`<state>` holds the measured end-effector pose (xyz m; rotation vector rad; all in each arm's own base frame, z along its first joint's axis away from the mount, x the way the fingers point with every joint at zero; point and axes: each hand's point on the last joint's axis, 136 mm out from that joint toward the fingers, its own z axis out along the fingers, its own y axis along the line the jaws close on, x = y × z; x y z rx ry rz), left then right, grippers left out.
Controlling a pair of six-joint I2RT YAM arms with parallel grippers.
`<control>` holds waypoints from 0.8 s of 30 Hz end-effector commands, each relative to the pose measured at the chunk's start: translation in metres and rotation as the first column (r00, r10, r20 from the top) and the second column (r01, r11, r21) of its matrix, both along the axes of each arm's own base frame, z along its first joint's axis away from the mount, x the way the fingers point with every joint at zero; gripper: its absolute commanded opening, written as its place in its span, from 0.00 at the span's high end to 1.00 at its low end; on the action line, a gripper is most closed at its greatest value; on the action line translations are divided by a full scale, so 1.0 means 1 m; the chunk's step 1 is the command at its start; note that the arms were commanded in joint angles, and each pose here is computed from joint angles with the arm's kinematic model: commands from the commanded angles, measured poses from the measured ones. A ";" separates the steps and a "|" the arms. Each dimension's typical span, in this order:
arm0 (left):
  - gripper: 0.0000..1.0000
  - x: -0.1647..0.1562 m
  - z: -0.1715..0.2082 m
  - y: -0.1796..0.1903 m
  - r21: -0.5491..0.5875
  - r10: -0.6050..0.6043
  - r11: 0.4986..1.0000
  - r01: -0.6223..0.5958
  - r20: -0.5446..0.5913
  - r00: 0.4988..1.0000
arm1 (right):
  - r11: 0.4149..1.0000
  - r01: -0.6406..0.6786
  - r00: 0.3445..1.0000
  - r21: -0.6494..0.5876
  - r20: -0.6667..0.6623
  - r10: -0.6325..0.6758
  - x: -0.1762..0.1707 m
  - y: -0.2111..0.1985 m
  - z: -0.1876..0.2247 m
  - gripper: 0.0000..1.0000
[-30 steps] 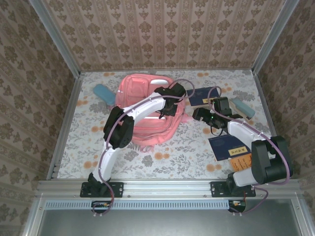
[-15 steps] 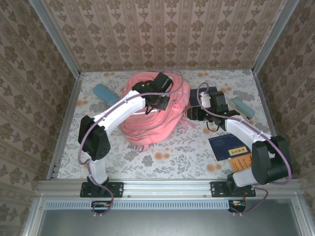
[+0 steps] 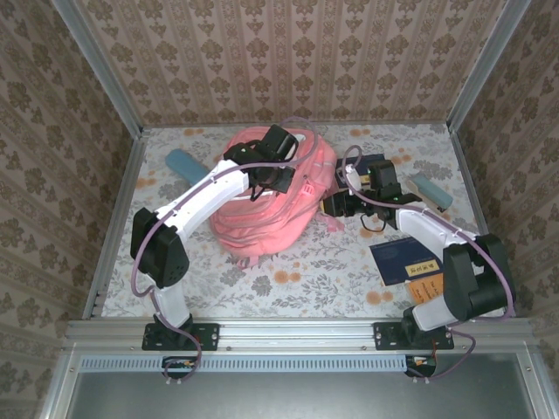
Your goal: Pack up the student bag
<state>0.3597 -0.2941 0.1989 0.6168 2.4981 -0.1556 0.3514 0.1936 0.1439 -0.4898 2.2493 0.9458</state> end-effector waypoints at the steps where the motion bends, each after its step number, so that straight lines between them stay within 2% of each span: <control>1: 1.00 0.012 0.047 0.001 -0.090 0.013 0.996 -0.001 0.129 0.992 | 0.997 -0.069 0.997 0.023 0.040 0.068 0.012 0.013 0.008 0.57; 8: 1.00 0.012 0.048 0.002 -0.098 0.017 0.995 -0.004 0.127 0.992 | 0.992 -0.125 0.992 0.010 0.014 0.125 0.010 0.017 -0.010 0.60; 16: 1.00 0.015 0.052 0.006 -0.101 0.038 0.995 -0.024 0.142 0.989 | 0.990 -0.136 0.991 -0.031 0.009 0.136 0.011 0.014 -0.017 0.45; 20: 1.00 0.015 0.055 0.007 -0.111 0.040 0.994 -0.024 0.147 0.988 | 0.986 -0.161 0.987 -0.029 -0.011 0.161 0.012 0.018 -0.018 0.43; 24: 1.00 0.015 0.058 0.009 -0.116 0.049 0.993 -0.031 0.155 0.987 | 0.972 -0.230 0.972 0.040 -0.030 0.231 0.005 0.030 -0.014 0.43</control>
